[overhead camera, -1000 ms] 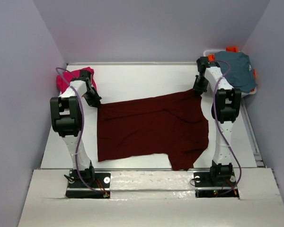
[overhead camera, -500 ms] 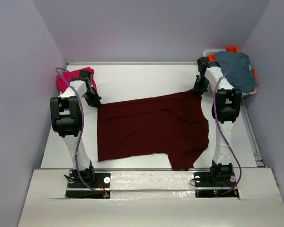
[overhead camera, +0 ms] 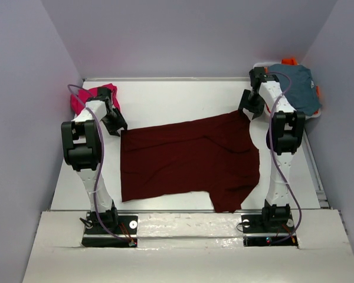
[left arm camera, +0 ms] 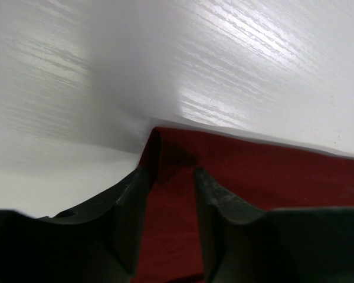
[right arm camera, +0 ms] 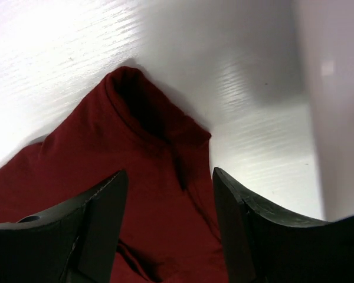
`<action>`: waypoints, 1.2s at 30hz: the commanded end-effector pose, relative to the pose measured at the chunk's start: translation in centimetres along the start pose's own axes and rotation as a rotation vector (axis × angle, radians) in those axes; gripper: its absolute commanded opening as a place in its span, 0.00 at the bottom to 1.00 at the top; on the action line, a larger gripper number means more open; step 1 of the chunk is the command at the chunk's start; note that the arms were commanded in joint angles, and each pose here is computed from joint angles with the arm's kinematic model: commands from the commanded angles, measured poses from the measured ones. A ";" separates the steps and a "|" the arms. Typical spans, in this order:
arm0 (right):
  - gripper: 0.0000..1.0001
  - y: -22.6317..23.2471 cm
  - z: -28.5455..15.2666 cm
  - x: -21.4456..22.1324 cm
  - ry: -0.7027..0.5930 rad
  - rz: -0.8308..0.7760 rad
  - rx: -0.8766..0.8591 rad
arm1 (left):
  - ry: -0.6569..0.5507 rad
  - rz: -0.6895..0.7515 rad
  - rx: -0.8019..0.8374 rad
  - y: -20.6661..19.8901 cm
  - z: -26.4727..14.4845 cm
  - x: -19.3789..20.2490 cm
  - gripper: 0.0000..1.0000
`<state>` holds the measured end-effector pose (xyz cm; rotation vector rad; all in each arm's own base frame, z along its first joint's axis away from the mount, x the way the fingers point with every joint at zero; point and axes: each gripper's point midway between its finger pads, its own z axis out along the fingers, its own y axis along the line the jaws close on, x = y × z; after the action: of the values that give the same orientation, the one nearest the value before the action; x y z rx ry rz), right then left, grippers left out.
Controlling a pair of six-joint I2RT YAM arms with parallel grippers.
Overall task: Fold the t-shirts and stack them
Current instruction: Fold the tshirt
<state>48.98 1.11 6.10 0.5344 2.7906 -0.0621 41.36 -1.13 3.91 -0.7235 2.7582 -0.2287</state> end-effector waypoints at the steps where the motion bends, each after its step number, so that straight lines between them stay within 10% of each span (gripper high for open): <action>1: 0.65 -0.9 -3.6 -2.5 -0.100 0.035 -0.015 | -0.082 0.010 0.010 -0.3 -2.9 -1.6 0.52; 16: 0.65 1.5 -5.2 -0.9 -0.060 0.025 -0.104 | -0.190 0.085 0.016 -3.6 -8.0 -3.4 0.53; 36: 0.63 4.4 -3.5 3.6 0.045 -0.020 -0.146 | 0.017 0.175 0.110 -8.1 -4.1 5.4 0.50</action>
<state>45.53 5.97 6.37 0.4830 2.8769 0.0838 39.42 -10.45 7.75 -0.4271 2.7978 -0.3131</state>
